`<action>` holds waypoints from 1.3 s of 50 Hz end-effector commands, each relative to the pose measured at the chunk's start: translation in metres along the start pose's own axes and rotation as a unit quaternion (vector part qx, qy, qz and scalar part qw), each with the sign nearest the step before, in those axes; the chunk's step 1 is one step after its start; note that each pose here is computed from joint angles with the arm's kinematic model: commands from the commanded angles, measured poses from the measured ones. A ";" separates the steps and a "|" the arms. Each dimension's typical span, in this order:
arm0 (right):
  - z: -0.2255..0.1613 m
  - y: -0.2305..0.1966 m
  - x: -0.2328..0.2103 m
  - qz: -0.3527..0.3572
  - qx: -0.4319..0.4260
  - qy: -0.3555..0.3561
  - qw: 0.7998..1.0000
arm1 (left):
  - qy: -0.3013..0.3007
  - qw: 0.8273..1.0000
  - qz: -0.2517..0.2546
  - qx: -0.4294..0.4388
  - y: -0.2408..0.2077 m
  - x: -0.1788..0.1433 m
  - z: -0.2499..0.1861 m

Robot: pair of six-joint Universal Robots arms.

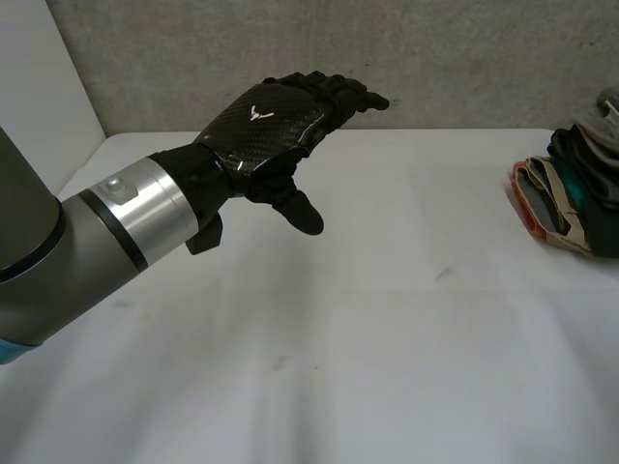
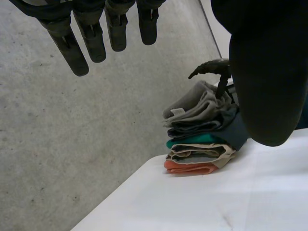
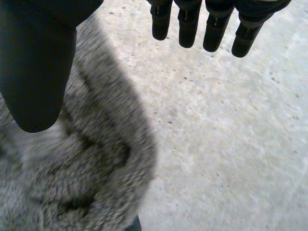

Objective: Fold the laundry.

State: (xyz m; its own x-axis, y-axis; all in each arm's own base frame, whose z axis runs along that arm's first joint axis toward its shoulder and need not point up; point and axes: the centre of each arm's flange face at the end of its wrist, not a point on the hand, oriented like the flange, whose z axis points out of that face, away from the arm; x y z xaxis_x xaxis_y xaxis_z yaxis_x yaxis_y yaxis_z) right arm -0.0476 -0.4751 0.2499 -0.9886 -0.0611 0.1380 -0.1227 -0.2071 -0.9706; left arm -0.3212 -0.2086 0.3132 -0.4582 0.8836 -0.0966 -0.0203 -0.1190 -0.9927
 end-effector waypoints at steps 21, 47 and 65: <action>-0.020 -0.187 0.028 -0.214 0.089 0.268 0.935 | -0.062 0.988 -0.046 0.134 -0.089 -0.008 0.008; -0.158 -0.092 -0.324 -0.076 -0.008 -0.271 0.960 | -0.476 0.842 0.135 -0.215 0.030 -0.203 -0.120; -0.162 -0.054 -0.331 -0.079 -0.040 -0.280 0.956 | -0.450 0.799 0.142 -0.372 0.147 -0.205 -0.163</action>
State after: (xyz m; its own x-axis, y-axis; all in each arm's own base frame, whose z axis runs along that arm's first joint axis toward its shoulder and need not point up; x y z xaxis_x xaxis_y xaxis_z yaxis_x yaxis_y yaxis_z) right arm 0.2716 -0.2823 0.2328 -0.7572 -0.5569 0.3414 -0.2907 -0.1809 -0.9396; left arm -0.0838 -0.3370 0.1976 -0.8532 0.0870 -0.5143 0.5135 0.3136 -0.7987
